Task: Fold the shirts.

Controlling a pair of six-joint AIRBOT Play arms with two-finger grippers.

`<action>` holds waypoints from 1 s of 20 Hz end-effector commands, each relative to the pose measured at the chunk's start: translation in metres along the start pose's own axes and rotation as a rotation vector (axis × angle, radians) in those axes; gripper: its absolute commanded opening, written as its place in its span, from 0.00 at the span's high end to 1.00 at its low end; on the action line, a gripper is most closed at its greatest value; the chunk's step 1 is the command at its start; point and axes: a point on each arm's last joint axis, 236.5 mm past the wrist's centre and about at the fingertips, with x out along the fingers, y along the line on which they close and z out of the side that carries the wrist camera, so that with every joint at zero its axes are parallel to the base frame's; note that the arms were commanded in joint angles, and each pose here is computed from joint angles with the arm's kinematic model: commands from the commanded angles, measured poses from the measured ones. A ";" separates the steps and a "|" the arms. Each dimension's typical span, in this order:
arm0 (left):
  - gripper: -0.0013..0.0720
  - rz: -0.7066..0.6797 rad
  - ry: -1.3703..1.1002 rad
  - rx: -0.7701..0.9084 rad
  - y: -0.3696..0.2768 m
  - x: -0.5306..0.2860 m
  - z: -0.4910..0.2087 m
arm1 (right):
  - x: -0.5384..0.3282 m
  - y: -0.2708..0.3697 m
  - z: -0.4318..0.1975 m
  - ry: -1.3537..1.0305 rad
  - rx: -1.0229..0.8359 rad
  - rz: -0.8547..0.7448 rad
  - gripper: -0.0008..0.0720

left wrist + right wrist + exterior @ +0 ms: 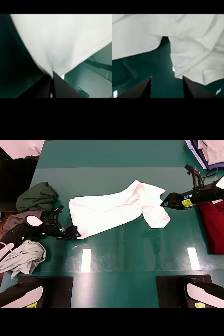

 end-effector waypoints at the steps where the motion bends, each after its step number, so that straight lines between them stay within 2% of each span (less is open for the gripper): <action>1: 0.95 -0.032 -0.012 0.025 -0.019 -0.007 0.011 | -0.004 -0.022 0.002 -0.003 0.099 -0.017 0.39; 4: 0.95 -0.057 -0.021 0.061 -0.035 -0.018 0.023 | 0.020 -0.049 -0.011 0.046 0.210 -0.021 0.39; 8: 0.95 -0.064 -0.018 0.071 -0.039 -0.021 0.025 | 0.069 -0.056 -0.012 0.016 0.347 0.067 0.40; 10: 0.95 -0.065 -0.013 0.071 -0.039 -0.021 0.023 | 0.080 -0.053 -0.002 -0.014 0.369 0.108 0.40; 13: 0.95 -0.066 -0.014 0.070 -0.039 -0.021 0.023 | 0.092 -0.054 0.001 -0.022 0.368 0.096 0.47; 16: 0.95 -0.066 -0.013 0.070 -0.039 -0.021 0.023 | 0.097 -0.057 0.003 -0.031 0.372 0.088 0.47; 20: 0.95 -0.069 -0.006 0.072 -0.040 -0.021 0.022 | 0.096 -0.062 -0.001 -0.018 0.341 0.064 0.96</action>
